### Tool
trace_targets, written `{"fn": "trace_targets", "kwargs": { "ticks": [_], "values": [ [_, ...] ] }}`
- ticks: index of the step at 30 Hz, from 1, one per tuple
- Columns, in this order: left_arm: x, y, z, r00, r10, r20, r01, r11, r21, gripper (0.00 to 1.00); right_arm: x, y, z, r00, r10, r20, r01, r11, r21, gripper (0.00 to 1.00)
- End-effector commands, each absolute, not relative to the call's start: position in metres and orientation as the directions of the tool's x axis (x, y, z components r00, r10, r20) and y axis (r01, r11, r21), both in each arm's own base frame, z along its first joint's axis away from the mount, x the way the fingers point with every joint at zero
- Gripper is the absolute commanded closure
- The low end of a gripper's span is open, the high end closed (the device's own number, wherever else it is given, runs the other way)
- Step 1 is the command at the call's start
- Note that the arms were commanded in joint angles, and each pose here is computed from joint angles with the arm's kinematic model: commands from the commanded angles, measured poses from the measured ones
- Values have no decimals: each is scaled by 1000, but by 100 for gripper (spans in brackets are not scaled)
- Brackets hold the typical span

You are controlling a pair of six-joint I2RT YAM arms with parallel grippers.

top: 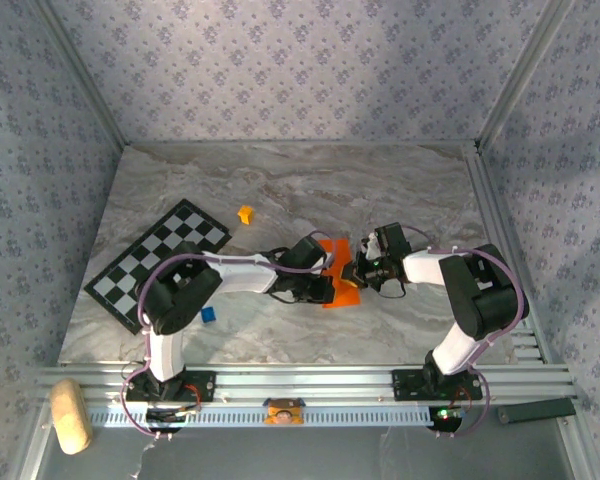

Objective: Fold a paper plane with a square sheet of paper (pick it up from the middle)
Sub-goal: Fold the triangle a second time at the center of the table.

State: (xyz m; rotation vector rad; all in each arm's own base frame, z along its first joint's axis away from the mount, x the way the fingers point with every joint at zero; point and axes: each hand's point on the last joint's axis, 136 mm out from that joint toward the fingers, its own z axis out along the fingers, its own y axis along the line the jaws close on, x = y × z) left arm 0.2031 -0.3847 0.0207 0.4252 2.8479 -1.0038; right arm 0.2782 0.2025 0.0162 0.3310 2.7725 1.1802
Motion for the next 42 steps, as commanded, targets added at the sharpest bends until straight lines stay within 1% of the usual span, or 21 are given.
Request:
{"fn": "trace_targets", "kwargs": {
  "ticks": [1, 9, 14, 23, 26, 28, 33, 36, 42],
  "values": [
    [177, -353, 0, -969, 242, -56, 233, 810, -537, 94, 256, 171, -26, -954, 294, 55, 271, 775, 570, 100],
    [169, -341, -2, -969, 243, -42, 229, 821, -524, 93, 257, 171, -26, -954, 293, 55, 271, 774, 572, 100],
    [166, -335, 2, -969, 244, -46, 232, 825, -515, 95, 257, 172, -24, -954, 294, 52, 270, 773, 574, 100],
    [185, -363, 59, -955, 234, -182, 296, 727, -620, 97, 258, 175, -23, -951, 305, 55, 279, 761, 586, 100],
    [197, -374, 71, -955, 216, -203, 296, 694, -656, 97, 259, 175, -23, -950, 306, 58, 280, 759, 588, 100],
    [207, -379, 73, -957, 201, -210, 290, 692, -660, 97, 259, 176, -22, -950, 306, 56, 279, 758, 590, 100],
    [225, -393, 65, -963, 181, -202, 270, 705, -656, 97, 260, 176, -20, -951, 306, 51, 275, 756, 594, 100],
    [231, -394, 50, -967, 176, -183, 253, 737, -627, 97, 260, 177, -20, -950, 308, 54, 277, 751, 600, 100],
    [222, -375, 10, -979, 168, -112, 202, 807, -555, 99, 266, 181, -13, -952, 304, 45, 265, 737, 622, 100]
  ]
}}
